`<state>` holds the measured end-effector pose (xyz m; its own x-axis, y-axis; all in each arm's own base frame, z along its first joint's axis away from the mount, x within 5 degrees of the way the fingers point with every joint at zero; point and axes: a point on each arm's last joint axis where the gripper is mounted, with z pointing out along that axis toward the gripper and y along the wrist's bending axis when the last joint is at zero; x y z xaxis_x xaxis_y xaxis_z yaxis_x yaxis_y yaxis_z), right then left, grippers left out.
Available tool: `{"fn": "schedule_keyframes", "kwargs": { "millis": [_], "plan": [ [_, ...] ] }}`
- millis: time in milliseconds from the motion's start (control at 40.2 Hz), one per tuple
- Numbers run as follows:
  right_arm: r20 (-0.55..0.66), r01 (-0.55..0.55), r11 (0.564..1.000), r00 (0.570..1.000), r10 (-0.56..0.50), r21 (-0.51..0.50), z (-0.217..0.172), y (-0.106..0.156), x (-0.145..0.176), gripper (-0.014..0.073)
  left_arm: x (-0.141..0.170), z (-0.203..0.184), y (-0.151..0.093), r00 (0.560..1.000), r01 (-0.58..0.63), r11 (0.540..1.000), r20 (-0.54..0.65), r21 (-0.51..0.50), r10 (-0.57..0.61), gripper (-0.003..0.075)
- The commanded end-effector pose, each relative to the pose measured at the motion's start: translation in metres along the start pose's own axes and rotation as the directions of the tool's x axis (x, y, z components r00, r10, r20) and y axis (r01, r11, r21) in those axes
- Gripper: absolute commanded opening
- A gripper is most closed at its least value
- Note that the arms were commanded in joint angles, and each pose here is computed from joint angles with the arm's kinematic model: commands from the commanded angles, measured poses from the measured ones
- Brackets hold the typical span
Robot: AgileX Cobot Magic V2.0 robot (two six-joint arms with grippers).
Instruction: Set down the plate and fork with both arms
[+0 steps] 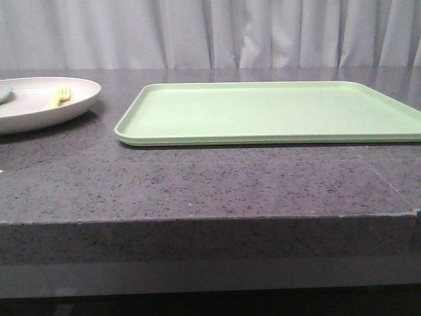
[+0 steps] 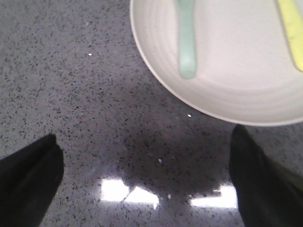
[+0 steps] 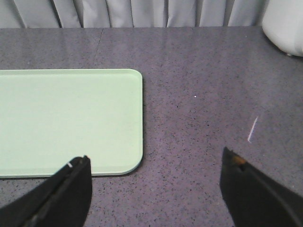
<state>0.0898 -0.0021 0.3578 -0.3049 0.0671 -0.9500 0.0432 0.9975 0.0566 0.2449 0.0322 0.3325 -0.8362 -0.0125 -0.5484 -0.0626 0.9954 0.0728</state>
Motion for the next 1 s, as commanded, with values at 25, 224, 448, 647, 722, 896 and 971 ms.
{"fn": "schedule_keyframes", "kwargs": {
  "millis": [25, 224, 448, 647, 722, 896, 971],
  "plan": [
    [0.096, 0.012, 1.0, 0.995, -0.012, -0.002, -0.003, 0.001, -0.016, 0.0582, -0.024, 0.01, 0.018, 0.994, 0.083, 0.992, 0.058, 0.092, -0.089, 0.0682],
    [0.096, 0.012, 1.0, 0.995, -0.012, -0.002, -0.003, 0.001, -0.016, 0.0582, -0.039, 0.044, 0.046, 0.945, 0.28, 0.903, 0.07, 0.327, -0.318, 0.0682],
    [0.096, 0.012, 1.0, 0.995, -0.012, -0.002, -0.003, 0.001, -0.016, 0.0582, -0.046, 0.077, 0.06, 0.89, 0.388, 0.828, 0.07, 0.405, -0.451, 0.0682],
    [0.096, 0.012, 1.0, 0.995, -0.012, -0.002, -0.003, 0.001, -0.016, 0.0582, -0.044, 0.104, 0.061, 0.869, 0.448, 0.787, 0.001, 0.425, -0.495, 0.0669],
    [0.096, 0.012, 1.0, 0.995, -0.012, -0.002, -0.003, 0.001, -0.016, 0.0582, -0.043, 0.109, 0.061, 0.865, 0.458, 0.779, -0.014, 0.428, -0.501, 0.0608],
    [0.096, 0.012, 1.0, 0.995, -0.012, -0.002, -0.003, 0.001, -0.016, 0.0582, -0.04, 0.12, 0.058, 0.855, 0.488, 0.743, -0.079, 0.458, -0.513, 0.0393],
    [0.096, 0.012, 1.0, 0.995, -0.012, -0.002, -0.003, 0.001, -0.016, 0.0582, -0.038, 0.125, 0.056, 0.851, 0.501, 0.725, -0.115, 0.472, -0.513, 0.0341]
  ]
}}
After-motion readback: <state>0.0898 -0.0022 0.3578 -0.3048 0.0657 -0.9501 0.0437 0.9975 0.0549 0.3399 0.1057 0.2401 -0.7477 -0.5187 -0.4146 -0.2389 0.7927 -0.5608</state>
